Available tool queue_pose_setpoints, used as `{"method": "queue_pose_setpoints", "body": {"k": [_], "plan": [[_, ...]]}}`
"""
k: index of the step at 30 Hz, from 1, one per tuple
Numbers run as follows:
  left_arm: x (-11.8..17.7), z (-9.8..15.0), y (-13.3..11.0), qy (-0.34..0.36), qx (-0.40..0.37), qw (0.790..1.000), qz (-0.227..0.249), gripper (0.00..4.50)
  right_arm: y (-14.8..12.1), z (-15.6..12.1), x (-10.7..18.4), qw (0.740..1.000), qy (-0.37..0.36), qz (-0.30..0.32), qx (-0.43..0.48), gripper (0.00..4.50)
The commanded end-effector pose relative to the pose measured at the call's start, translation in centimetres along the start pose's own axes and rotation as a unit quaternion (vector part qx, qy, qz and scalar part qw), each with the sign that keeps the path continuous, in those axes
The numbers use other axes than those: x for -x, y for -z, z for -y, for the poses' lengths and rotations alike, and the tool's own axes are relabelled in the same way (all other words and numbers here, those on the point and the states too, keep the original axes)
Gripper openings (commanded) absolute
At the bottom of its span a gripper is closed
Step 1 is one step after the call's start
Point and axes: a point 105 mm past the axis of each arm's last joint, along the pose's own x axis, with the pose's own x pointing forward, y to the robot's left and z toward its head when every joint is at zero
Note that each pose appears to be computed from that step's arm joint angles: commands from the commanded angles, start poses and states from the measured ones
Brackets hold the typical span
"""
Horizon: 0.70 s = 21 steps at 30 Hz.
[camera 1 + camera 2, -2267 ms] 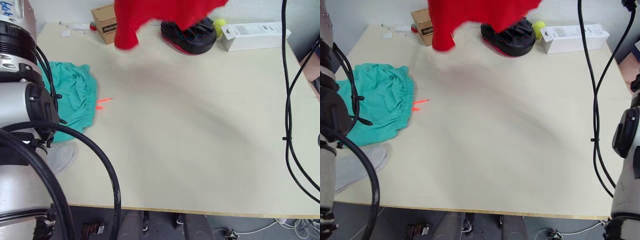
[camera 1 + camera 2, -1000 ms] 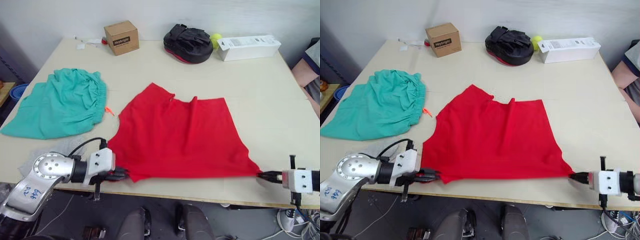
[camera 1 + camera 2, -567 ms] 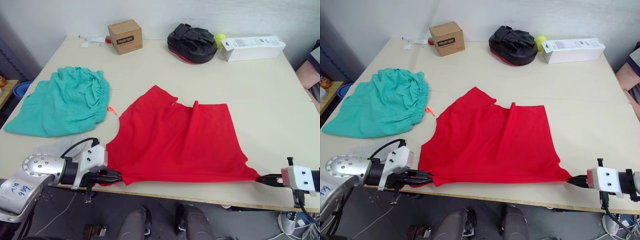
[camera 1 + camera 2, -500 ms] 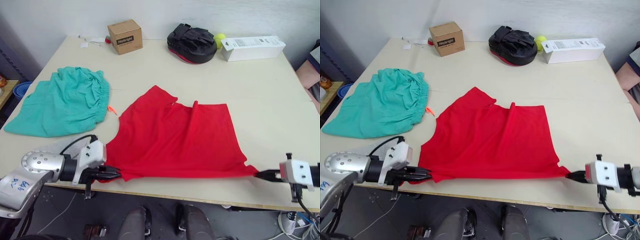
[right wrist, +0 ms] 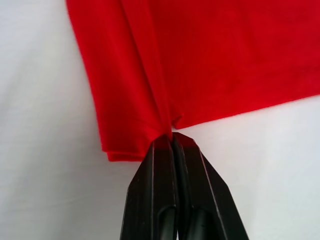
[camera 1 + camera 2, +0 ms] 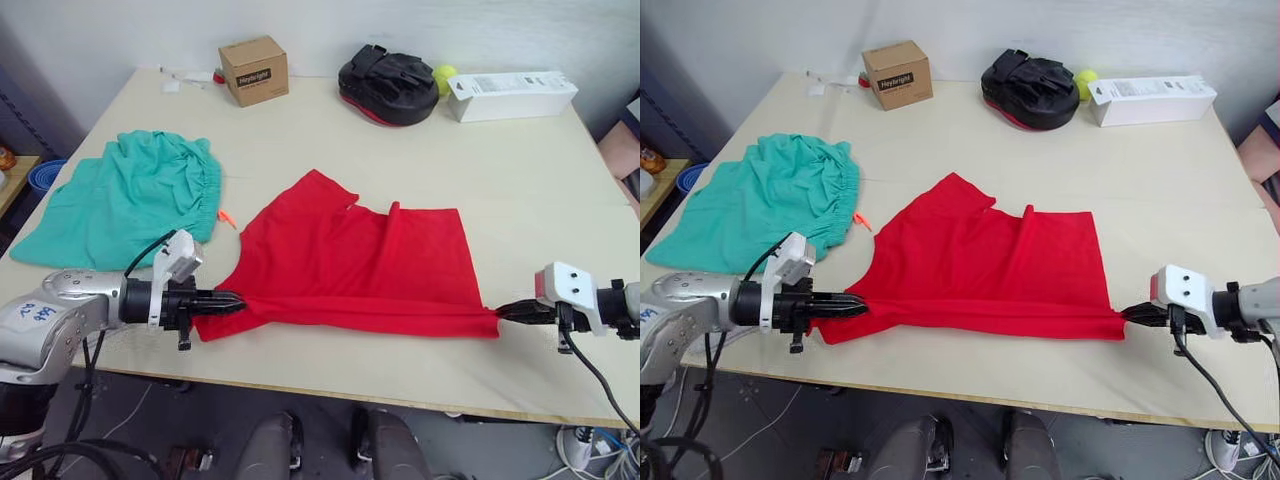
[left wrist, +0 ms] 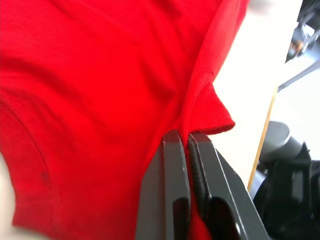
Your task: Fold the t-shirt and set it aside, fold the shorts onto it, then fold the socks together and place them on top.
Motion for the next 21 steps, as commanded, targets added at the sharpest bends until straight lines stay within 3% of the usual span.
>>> {"method": "queue_pose_setpoints", "body": {"k": [1, 7, 9, 11, 15, 18, 21], "plan": [[0.5, -1.1, -0.1, -0.017, 0.030, 0.999, 0.000, 0.00, 1.2, 0.2, -0.2, 0.999, 0.005, -0.031, -0.032, 0.03], [-0.5, -2.3, 0.6, -0.044, 0.041, 0.998, -0.012, 0.00, 1.1, 0.3, -1.2, 0.999, 0.020, -0.023, -0.039, 0.03], [-0.5, -2.3, 0.9, -0.054, 0.032, 0.998, -0.018, 0.52, 0.8, 0.6, -1.0, 0.998, 0.039, -0.007, -0.045, 0.42], [-0.3, -2.9, 0.6, -0.079, 0.010, 0.997, 0.001, 1.05, 0.5, 0.9, -0.4, 0.998, 0.056, 0.005, -0.041, 1.00], [2.0, -4.5, -2.7, -0.177, -0.115, 0.971, 0.114, 2.28, -1.1, 2.6, 2.1, 0.989, 0.136, 0.062, 0.008, 2.36], [3.2, -3.4, -3.3, -0.181, -0.158, 0.959, 0.151, 2.32, -2.2, 3.1, 3.5, 0.980, 0.171, 0.106, 0.017, 3.45], [3.2, -1.0, -2.3, -0.146, -0.223, 0.954, 0.134, 2.32, -3.0, 1.6, 3.9, 0.981, 0.134, 0.141, -0.002, 4.46]]}}
